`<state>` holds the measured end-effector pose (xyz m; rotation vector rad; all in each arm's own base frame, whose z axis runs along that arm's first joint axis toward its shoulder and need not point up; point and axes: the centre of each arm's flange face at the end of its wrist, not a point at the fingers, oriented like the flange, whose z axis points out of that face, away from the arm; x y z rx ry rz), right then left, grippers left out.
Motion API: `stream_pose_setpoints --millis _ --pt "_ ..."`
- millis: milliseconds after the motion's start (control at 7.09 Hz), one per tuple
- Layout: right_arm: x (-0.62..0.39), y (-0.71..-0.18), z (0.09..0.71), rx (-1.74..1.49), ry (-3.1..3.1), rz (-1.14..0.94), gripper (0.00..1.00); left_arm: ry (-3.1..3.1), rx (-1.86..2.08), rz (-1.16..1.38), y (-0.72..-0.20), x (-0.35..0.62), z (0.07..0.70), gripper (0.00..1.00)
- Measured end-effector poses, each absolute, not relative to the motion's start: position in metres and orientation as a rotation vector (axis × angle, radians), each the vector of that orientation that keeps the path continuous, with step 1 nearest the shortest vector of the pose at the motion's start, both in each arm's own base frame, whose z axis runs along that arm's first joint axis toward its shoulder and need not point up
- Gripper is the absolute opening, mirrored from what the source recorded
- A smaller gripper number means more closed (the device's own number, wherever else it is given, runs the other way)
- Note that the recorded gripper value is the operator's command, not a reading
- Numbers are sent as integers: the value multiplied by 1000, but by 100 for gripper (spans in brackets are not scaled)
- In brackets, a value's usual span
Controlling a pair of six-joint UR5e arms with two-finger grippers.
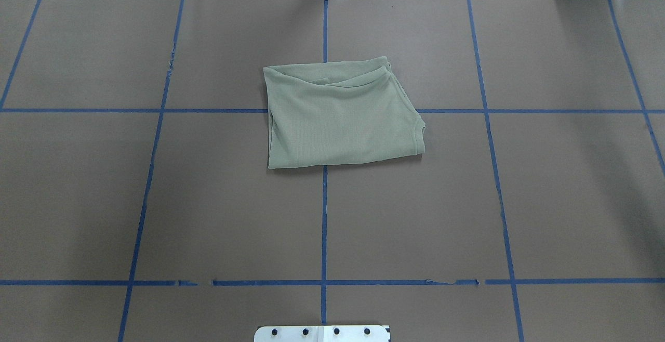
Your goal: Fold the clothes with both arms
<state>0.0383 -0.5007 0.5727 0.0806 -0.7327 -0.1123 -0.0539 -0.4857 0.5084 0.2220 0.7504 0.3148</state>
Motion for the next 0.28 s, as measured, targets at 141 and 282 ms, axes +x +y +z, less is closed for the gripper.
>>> stream_pose_setpoints --millis 141,282 --pt "38 -501 573 81 -733 -112 100 750 225 316 -485 -54 506 100" --pt "38 -501 573 80 -733 -112 100 751 226 316 -485 -54 506 100"
